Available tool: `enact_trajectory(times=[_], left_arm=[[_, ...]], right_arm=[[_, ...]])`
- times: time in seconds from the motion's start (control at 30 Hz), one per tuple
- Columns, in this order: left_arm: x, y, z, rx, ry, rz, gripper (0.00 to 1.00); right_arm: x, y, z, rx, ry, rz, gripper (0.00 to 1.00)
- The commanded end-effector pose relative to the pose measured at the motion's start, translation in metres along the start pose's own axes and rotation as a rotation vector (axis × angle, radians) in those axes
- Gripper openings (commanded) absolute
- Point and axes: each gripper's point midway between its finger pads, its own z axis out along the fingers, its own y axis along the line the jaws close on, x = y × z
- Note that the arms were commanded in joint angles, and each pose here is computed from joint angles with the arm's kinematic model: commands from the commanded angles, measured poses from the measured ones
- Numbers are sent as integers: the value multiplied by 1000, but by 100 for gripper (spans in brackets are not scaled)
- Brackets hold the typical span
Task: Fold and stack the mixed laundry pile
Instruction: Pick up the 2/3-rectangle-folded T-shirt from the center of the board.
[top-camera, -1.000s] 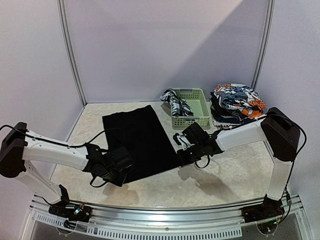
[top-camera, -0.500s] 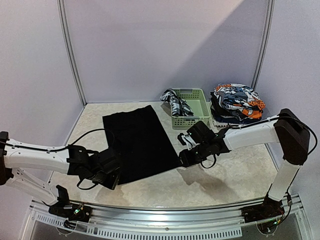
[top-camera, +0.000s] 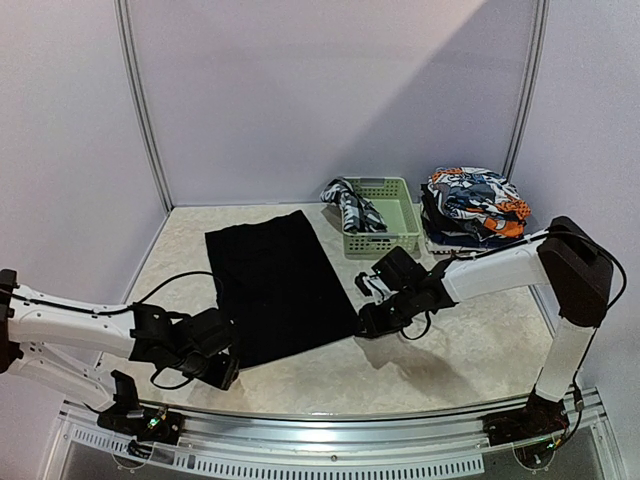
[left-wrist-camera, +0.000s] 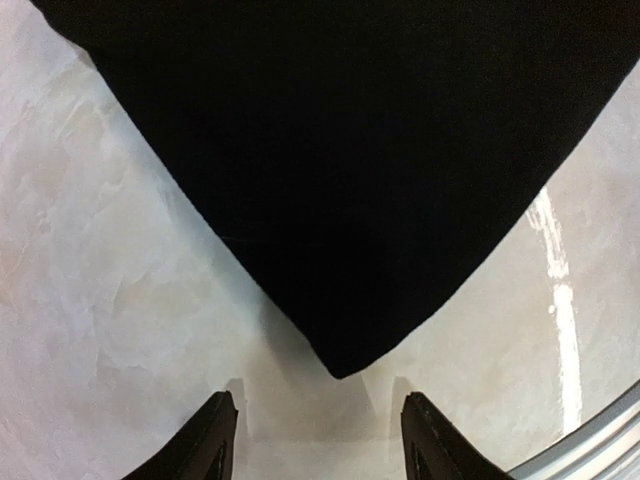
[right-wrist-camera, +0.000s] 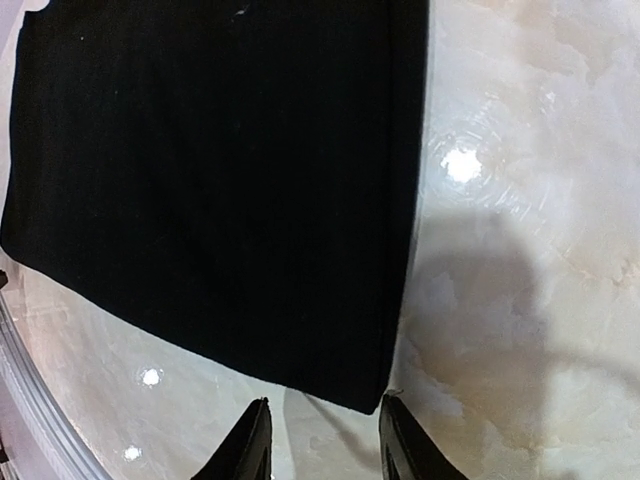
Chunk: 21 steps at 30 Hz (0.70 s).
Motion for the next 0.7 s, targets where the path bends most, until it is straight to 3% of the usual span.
enact_trajectory(times=[0.0,0.2,0.6,0.67], left_arm=[[-2,-11,5,42,-21,-5,57],[-6,-10,10,24,-41,-11,52],[-11,-17,21,32,-50,-4,31],[-12,-19,23,38,-56,-1,23]], right_arm=[[10,-9,12,17,46,21,38],[12,-11,17,20,55,21,32],[14,-13,21,25,65,14,17],[14,-14,22,26,66,14,12]])
